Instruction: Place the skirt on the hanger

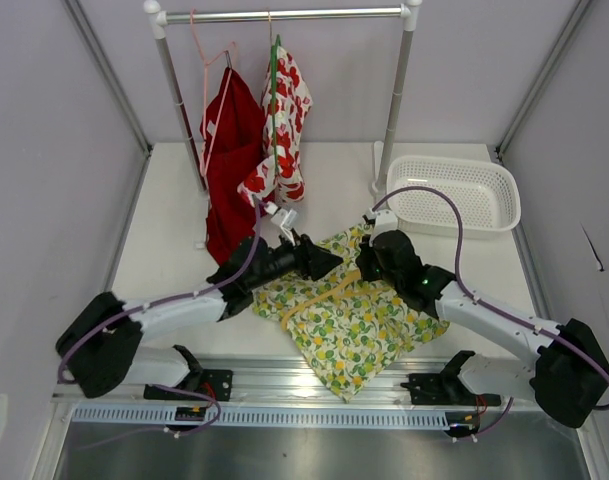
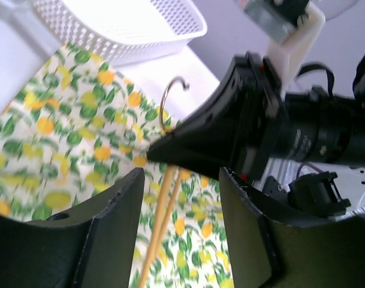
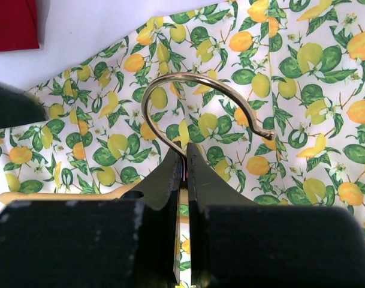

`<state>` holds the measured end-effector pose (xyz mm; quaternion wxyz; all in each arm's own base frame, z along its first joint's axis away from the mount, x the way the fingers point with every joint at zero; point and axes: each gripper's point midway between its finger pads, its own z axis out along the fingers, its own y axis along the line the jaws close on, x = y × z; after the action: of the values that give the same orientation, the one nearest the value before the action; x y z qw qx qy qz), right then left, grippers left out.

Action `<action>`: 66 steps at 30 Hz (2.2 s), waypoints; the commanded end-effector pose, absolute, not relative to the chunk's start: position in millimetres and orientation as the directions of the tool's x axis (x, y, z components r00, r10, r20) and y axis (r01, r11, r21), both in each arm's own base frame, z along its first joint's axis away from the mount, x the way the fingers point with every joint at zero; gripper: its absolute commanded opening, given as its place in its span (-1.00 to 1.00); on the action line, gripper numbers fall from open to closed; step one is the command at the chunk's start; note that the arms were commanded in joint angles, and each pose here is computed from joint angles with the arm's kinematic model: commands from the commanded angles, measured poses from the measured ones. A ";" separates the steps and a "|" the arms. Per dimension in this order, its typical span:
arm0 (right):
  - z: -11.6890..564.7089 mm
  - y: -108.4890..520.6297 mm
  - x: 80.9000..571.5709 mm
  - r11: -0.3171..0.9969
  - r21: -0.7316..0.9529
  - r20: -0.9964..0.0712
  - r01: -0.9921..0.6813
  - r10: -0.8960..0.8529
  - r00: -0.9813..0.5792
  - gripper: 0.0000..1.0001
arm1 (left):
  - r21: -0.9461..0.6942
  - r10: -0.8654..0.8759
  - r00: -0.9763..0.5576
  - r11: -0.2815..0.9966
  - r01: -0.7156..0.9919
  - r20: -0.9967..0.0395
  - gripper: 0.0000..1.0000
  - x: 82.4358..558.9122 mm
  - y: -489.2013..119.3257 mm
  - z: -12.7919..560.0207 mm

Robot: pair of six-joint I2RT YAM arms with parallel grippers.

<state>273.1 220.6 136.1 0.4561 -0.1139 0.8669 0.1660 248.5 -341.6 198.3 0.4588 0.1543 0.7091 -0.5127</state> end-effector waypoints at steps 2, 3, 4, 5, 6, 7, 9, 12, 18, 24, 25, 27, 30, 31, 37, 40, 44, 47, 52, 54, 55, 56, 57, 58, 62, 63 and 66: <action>163.2 225.0 279.0 0.903 0.212 -0.878 -0.374 0.007 -0.479 -1.00 | -0.564 -0.203 -0.602 0.655 0.503 -0.772 0.22 227.1 -296.7 158.8; 164.1 224.7 279.5 0.903 0.213 -0.879 -0.373 0.010 -0.477 -1.00 | -0.551 -0.258 -0.561 0.703 0.449 -0.786 0.24 230.5 -280.2 170.2; 166.1 224.6 279.9 0.903 0.213 -0.881 -0.374 0.013 -0.472 -1.00 | -0.563 -0.275 -0.579 0.721 0.404 -0.767 0.26 222.3 -275.5 168.8; 167.7 223.8 280.8 0.903 0.211 -0.883 -0.373 0.013 -0.469 -1.00 | -0.529 -0.241 -0.620 0.780 0.335 -0.747 0.28 213.5 -259.0 149.2; 168.3 223.6 280.7 0.903 0.210 -0.883 -0.374 0.012 -0.468 -1.00 | -0.503 -0.272 -0.603 0.826 0.254 -0.750 0.31 216.0 -242.2 146.6; 170.1 224.0 281.2 0.903 0.211 -0.886 -0.375 0.014 -0.464 -1.00 | -0.544 -0.329 -0.612 0.814 0.203 -0.720 0.35 207.4 -237.2 151.7; 171.4 223.8 282.3 0.902 0.218 -0.886 -0.372 0.023 -0.463 -1.00 | -0.500 -0.324 -0.655 0.861 0.095 -0.683 0.40 193.5 -214.3 130.3; 172.0 223.2 283.5 0.902 0.219 -0.887 -0.372 0.026 -0.461 -1.00 | -0.477 -0.395 -0.654 0.877 -0.058 -0.645 0.43 179.4 -189.5 117.2; 169.7 223.8 281.9 0.898 0.226 -0.887 -0.377 0.029 -0.462 -1.00 | -0.513 -0.524 -0.651 0.826 -0.231 -0.550 0.64 163.7 -173.1 99.5; 168.3 222.8 278.0 0.894 0.230 -0.884 -0.383 0.027 -0.467 -1.00 | -0.559 -0.572 -0.649 0.787 -0.262 -0.501 0.81 155.5 -167.0 92.9; 169.2 222.6 277.3 0.893 0.234 -0.885 -0.385 0.031 -0.465 -1.00 | -0.562 -0.582 -0.654 0.779 -0.277 -0.484 0.82 153.3 -167.1 89.4; 168.2 222.0 276.6 0.893 0.234 -0.884 -0.384 0.031 -0.467 -1.00 | -0.575 -0.618 -0.650 0.752 -0.323 -0.442 0.82 149.6 -166.7 79.4; 168.0 220.8 275.0 0.892 0.239 -0.885 -0.383 0.038 -0.464 -1.00 | -0.618 -0.657 -0.627 0.712 -0.333 -0.419 0.84 153.0 -170.2 73.0; 167.0 220.4 274.6 0.892 0.239 -0.885 -0.383 0.037 -0.465 -1.00 | -0.626 -0.670 -0.618 0.701 -0.342 -0.412 0.83 153.8 -169.9 70.3; 168.4 219.5 273.3 0.892 0.238 -0.885 -0.385 0.036 -0.464 -1.00 | -0.642 -0.749 -0.563 0.628 -0.439 -0.348 0.73 156.3 -168.4 63.5; 168.1 220.0 272.6 0.889 0.242 -0.885 -0.388 0.038 -0.465 -1.00 | -0.682 -0.780 -0.525 0.590 -0.432 -0.342 0.73 165.8 -169.9 64.4; 166.4 220.1 271.9 0.888 0.244 -0.884 -0.390 0.039 -0.466 -1.00 | -0.653 -0.778 -0.516 0.604 -0.457 -0.358 0.69 174.6 -167.8 55.1; 167.0 221.7 271.5 0.884 0.250 -0.884 -0.396 0.041 -0.466 -1.00 | -0.664 -0.785 -0.515 0.591 -0.458 -0.344 0.51 179.7 -171.1 50.4; 169.0 222.2 270.7 0.880 0.256 -0.886 -0.400 0.048 -0.462 -1.00 | -0.666 -0.779 -0.520 0.598 -0.446 -0.350 0.27 192.2 -172.3 44.0; 169.3 221.6 270.6 0.881 0.254 -0.887 -0.400 0.047 -0.460 -1.00 | -0.663 -0.779 -0.517 0.600 -0.449 -0.354 0.13 198.2 -172.2 42.5; 169.1 221.5 270.2 0.880 0.253 -0.887 -0.402 0.046 -0.459 -1.00 | -0.668 -0.779 -0.517 0.598 -0.442 -0.355 -0.07 200.9 -173.5 43.5; 170.1 221.5 270.0 0.879 0.257 -0.887 -0.403 0.049 -0.459 -1.00 | -0.667 -0.766 -0.528 0.613 -0.425 -0.368 -0.16 203.1 -174.4 44.7; 169.3 222.5 268.9 0.876 0.257 -0.886 -0.409 0.045 -0.461 -1.00 | -0.668 -0.769 -0.520 0.610 -0.425 -0.372 -0.26 208.2 -172.0 45.1; 167.9 222.1 267.7 0.875 0.256 -0.885 -0.411 0.041 -0.463 -1.00 | -0.673 -0.768 -0.519 0.611 -0.417 -0.375 -0.44 212.0 -172.1 47.3; 169.6 223.3 263.2 0.864 0.262 -0.887 -0.430 0.041 -0.460 -1.00 | -0.666 -0.761 -0.511 0.624 -0.409 -0.399 -0.90 230.7 -161.8 53.9; 169.6 224.0 261.7 0.860 0.264 -0.887 -0.436 0.039 -0.460 -1.00 | -0.668 -0.756 -0.518 0.628 -0.399 -0.400 -0.99 233.2 -162.0 55.8; 178.1 230.3 257.1 0.835 0.270 -0.901 -0.479 0.044 -0.432 -1.00 | -0.669 -0.730 -0.539 0.650 -0.359 -0.420 -1.00 246.8 -159.0 63.0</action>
<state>258.6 218.4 151.9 0.4834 -0.1205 0.8398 0.2156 224.0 -149.8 37.0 0.3288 -0.3691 0.8381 -0.2307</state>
